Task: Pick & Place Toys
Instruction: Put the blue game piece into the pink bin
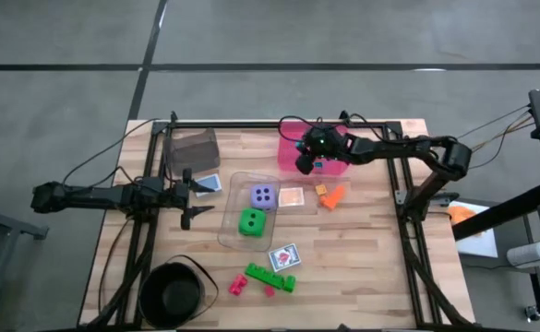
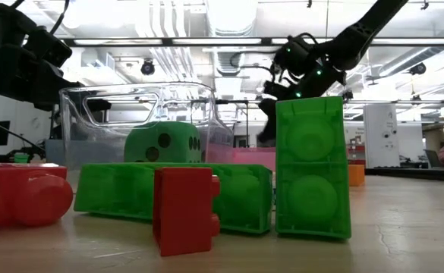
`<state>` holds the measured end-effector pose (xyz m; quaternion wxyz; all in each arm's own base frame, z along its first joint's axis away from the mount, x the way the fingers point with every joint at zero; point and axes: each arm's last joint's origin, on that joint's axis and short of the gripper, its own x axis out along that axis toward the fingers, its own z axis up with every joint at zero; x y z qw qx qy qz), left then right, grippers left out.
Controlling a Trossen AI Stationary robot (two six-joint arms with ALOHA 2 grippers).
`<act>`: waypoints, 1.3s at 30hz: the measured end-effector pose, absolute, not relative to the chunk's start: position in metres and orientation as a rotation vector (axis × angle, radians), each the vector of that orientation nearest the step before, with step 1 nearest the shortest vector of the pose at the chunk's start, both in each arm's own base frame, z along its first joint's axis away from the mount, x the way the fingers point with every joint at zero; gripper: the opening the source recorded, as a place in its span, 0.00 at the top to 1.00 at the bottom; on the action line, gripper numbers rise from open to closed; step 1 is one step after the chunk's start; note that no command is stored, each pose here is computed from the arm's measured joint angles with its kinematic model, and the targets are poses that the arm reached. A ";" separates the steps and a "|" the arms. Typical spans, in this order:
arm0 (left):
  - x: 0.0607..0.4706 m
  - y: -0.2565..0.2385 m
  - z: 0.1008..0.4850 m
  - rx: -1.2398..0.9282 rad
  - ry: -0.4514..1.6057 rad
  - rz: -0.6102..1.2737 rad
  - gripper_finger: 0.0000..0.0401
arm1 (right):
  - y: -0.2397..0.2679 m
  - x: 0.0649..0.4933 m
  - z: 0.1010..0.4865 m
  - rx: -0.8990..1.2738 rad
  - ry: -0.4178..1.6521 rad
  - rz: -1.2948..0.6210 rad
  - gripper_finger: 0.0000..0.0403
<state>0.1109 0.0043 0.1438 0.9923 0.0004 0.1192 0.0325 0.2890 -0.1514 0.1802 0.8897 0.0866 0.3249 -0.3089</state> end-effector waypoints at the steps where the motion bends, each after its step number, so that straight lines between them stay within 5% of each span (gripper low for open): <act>1: 0.111 0.004 0.144 0.001 0.239 0.065 0.36 | -0.151 0.286 0.179 0.177 0.704 -0.654 0.70; 17: 0.111 0.004 0.144 0.001 0.239 0.065 0.36 | -0.151 0.282 0.164 0.193 0.826 -0.672 0.69; 27: 0.111 0.004 0.144 0.001 0.239 0.065 0.36 | -0.152 0.281 0.163 0.216 0.822 -0.686 0.24; 39: 0.111 0.004 0.144 0.001 0.239 0.065 0.36 | -0.152 0.277 0.174 0.178 0.798 -0.801 0.17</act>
